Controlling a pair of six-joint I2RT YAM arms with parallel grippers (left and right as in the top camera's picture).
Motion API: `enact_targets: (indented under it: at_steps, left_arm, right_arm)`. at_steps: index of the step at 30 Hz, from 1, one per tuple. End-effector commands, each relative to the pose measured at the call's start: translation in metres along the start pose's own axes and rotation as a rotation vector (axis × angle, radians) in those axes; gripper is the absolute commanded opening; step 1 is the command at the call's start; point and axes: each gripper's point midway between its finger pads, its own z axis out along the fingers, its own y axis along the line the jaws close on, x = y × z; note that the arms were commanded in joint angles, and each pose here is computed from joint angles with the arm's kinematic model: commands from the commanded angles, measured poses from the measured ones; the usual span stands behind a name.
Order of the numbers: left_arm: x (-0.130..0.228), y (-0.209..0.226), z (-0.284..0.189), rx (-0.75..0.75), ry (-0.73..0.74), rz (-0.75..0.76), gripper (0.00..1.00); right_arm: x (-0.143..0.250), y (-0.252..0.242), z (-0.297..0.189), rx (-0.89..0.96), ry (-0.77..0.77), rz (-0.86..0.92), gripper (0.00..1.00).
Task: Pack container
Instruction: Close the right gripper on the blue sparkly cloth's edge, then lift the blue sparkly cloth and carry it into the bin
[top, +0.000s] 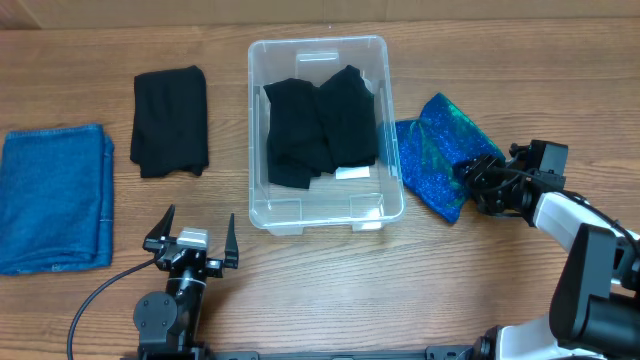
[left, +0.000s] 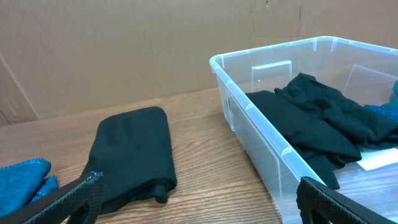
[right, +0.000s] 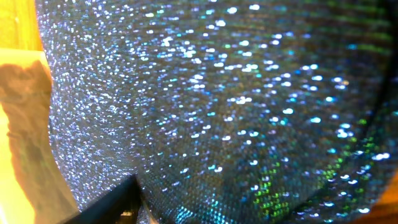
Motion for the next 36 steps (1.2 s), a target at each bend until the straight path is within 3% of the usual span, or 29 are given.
enact_targets:
  at_steps: [1,6,8,9,10,19,28,32,36]
  left_arm:
    - [0.001,0.001,0.0,-0.005,0.0,0.007,1.0]
    - [0.001,0.001,0.0,-0.005,0.0,0.007,1.0]
    - [0.001,0.001,0.0,-0.005,0.0,0.007,1.0]
    - [0.001,0.001,0.0,-0.005,0.0,0.007,1.0]
    - [0.001,0.001,0.0,-0.005,0.0,0.007,1.0]
    - [0.001,0.001,0.0,-0.005,0.0,0.007,1.0]
    - [0.001,0.001,0.0,-0.005,0.0,0.007,1.0]
    - [0.001,0.001,0.0,-0.005,0.0,0.007,1.0]
    - [0.001,0.001,0.0,-0.005,0.0,0.007,1.0]
  right_arm:
    - [0.002,-0.004,0.005,0.015,-0.002,0.049,0.48]
    - [-0.006,0.007,0.003,-0.026,-0.02,0.068,0.35]
    - [-0.012,0.015,0.0,-0.053,-0.025,0.063,0.23]
    - [-0.019,0.024,-0.004,-0.083,-0.031,0.06,0.09]
    - [-0.028,0.034,-0.012,-0.125,-0.041,0.063,0.04]
    - [-0.072,0.138,-0.126,-0.534,-0.055,-0.063,0.04]
    - [-0.024,0.244,-0.256,-0.821,0.009,-0.311,0.04]
    - [0.05,0.274,-0.302,-0.925,0.128,-0.494,0.04]
    - [0.113,0.296,-0.302,-0.984,0.294,-0.61,0.04]
